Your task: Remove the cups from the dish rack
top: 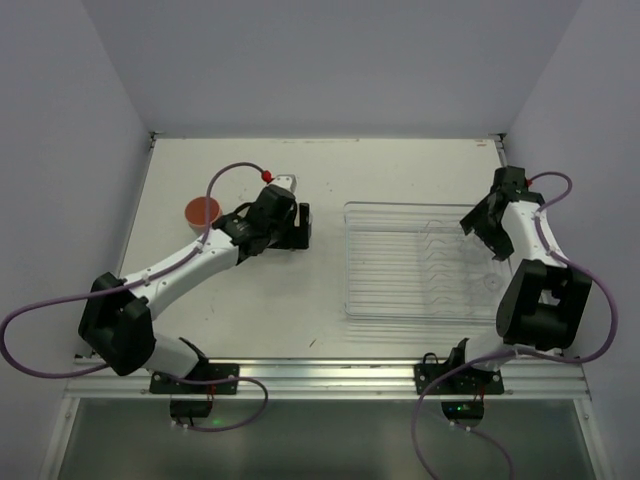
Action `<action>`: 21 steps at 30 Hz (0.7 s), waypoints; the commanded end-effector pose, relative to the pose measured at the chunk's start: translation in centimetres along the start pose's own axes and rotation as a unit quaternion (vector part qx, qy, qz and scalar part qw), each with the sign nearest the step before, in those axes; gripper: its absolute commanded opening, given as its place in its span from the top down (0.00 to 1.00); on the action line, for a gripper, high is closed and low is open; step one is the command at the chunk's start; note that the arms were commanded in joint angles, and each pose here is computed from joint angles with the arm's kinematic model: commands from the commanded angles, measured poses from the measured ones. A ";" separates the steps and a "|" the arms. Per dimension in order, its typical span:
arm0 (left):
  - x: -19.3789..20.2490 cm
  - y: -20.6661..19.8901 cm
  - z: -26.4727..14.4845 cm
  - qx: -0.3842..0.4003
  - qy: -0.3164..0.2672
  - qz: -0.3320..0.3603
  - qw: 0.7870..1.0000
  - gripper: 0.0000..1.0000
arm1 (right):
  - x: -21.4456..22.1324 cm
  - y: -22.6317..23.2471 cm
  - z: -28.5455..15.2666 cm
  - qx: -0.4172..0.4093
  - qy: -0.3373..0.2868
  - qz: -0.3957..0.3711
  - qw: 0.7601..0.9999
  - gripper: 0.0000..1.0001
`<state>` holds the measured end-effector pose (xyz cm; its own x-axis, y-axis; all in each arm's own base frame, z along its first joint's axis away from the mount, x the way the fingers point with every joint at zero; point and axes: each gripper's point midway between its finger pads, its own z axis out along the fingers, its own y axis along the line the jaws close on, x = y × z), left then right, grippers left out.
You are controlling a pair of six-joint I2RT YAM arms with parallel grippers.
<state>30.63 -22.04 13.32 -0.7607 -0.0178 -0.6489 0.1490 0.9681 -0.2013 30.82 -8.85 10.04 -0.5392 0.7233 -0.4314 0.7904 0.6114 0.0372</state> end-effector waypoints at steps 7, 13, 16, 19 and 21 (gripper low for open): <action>-1.2 -1.5 -2.8 0.031 -0.035 0.011 0.999 0.18 | -2.5 2.6 1.4 -0.021 -0.017 0.012 1.000 0.16; -1.3 -1.9 -4.0 0.033 -0.042 0.016 0.998 0.17 | -2.4 2.5 2.3 -0.010 -0.015 0.010 1.000 0.36; -1.6 -1.8 -4.4 0.031 -0.047 0.018 0.998 0.17 | -2.5 2.3 2.3 -0.009 -0.019 0.008 1.000 0.52; -1.9 -2.0 -4.8 0.032 -0.050 0.018 0.998 0.17 | -2.7 2.3 1.7 -0.016 -0.026 0.006 1.000 0.83; -2.0 -2.3 -5.1 0.034 -0.052 0.019 0.998 0.17 | -3.0 2.2 0.7 -0.019 -0.038 0.007 0.999 1.00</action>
<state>28.50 -22.97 16.53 -0.7213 -0.0035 -0.6926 0.2124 0.9507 -0.2260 33.57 -9.30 8.11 -0.5463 0.7236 -0.4218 0.7866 0.6163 0.0385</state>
